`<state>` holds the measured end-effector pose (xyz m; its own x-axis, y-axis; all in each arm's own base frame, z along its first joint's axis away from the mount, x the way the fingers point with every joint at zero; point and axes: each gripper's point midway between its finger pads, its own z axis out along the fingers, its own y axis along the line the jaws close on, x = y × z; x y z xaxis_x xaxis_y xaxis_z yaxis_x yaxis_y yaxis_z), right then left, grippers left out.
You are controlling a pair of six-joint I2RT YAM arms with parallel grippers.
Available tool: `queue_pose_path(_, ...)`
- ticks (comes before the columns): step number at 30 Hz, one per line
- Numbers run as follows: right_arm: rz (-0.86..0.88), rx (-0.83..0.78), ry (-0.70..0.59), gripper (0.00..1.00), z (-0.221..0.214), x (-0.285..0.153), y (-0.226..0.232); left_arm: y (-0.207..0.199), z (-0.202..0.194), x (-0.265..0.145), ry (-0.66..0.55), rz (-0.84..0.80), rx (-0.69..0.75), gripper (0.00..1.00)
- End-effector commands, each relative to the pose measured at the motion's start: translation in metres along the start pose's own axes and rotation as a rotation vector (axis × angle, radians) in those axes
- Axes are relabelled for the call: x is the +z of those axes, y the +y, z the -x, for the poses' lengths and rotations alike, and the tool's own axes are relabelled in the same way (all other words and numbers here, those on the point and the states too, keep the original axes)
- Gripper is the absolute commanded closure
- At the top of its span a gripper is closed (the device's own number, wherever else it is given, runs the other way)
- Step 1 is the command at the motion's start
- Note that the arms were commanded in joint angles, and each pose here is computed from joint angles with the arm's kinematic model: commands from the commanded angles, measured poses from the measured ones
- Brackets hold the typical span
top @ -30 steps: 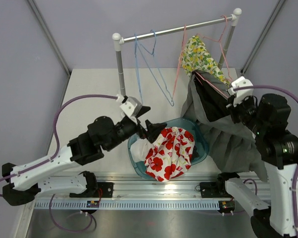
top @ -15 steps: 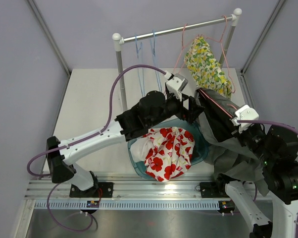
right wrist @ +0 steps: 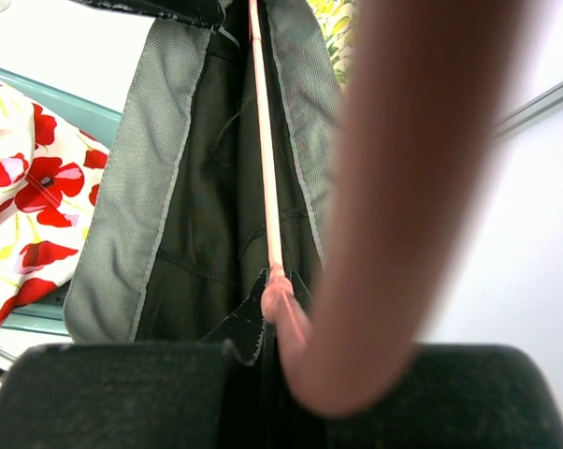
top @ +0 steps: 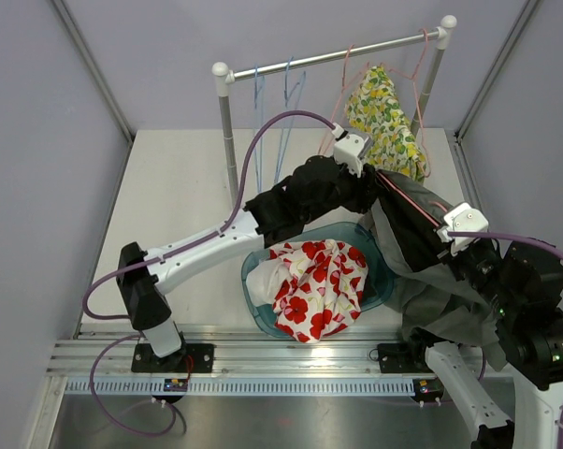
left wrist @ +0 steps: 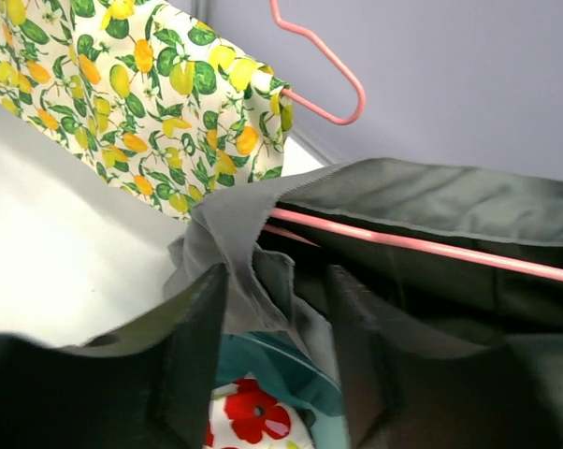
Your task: Remove the skirt from the hanger
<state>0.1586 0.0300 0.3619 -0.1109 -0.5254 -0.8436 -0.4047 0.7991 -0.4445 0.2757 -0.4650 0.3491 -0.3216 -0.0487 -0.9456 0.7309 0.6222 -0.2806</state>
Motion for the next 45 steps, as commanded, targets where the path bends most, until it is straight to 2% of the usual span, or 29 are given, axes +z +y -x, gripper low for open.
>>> queue_pose_path(1,-0.037,-0.015,-0.047,1.0,0.011,-0.003,-0.008,0.003,0.025,0.004,-0.055,0.011,0.022,0.61)
queue_pose_path(4,-0.035,-0.016,-0.044,1.0,0.01,-0.003,-0.007,0.009,0.026,0.007,-0.054,0.014,0.028,0.73)
queue_pose_path(6,-0.034,-0.02,-0.036,1.0,0.007,-0.002,-0.007,0.015,0.03,0.007,-0.065,0.026,0.047,0.91)
queue_pose_path(8,-0.03,-0.023,-0.026,1.0,0.004,-0.002,-0.005,0.024,0.034,0.003,-0.078,0.058,0.066,1.0)
queue_pose_path(12,-0.011,-0.029,-0.007,1.0,-0.005,-0.002,0.001,0.06,0.042,-0.004,-0.092,0.149,0.058,1.0)
queue_pose_path(17,0.085,-0.056,-0.035,1.0,-0.004,-0.01,0.021,0.099,0.028,0.001,-0.021,0.198,-0.008,1.0)
queue_pose_path(23,0.126,-0.06,-0.081,1.0,0.012,-0.021,0.026,0.103,0.011,0.006,0.031,0.175,-0.022,1.0)
queue_pose_path(30,-0.019,0.014,-0.078,1.0,0.026,-0.012,-0.007,0.077,0.013,0.001,-0.009,0.019,-0.031,1.0)
queue_pose_path(33,-0.05,0.036,-0.078,1.0,0.031,-0.006,-0.017,0.065,0.016,-0.004,-0.019,-0.048,-0.024,0.85)
queue_pose_path(34,-0.056,0.036,-0.072,1.0,0.031,-0.003,-0.019,0.059,0.024,-0.009,-0.041,-0.074,-0.018,0.64)
queue_pose_path(38,-0.051,0.02,-0.047,1.0,0.026,0.013,-0.022,0.04,0.036,-0.029,-0.092,-0.18,0.015,0.25)
queue_pose_path(41,-0.037,-0.013,-0.018,1.0,0.02,0.026,-0.023,0.016,0.056,-0.054,-0.152,-0.294,0.072,0.12)
queue_pose_path(43,-0.025,-0.052,-0.007,1.0,0.017,0.033,-0.023,0.002,0.062,-0.066,-0.171,-0.374,0.132,0.08)
queue_pose_path(44,0.006,-0.068,0.0,1.0,0.014,0.039,-0.018,-0.016,0.062,-0.081,-0.169,-0.479,0.176,0.01)
queue_pose_path(45,0.031,-0.116,0.003,1.0,0.012,0.041,-0.016,-0.021,0.058,-0.087,-0.167,-0.52,0.224,0.01)
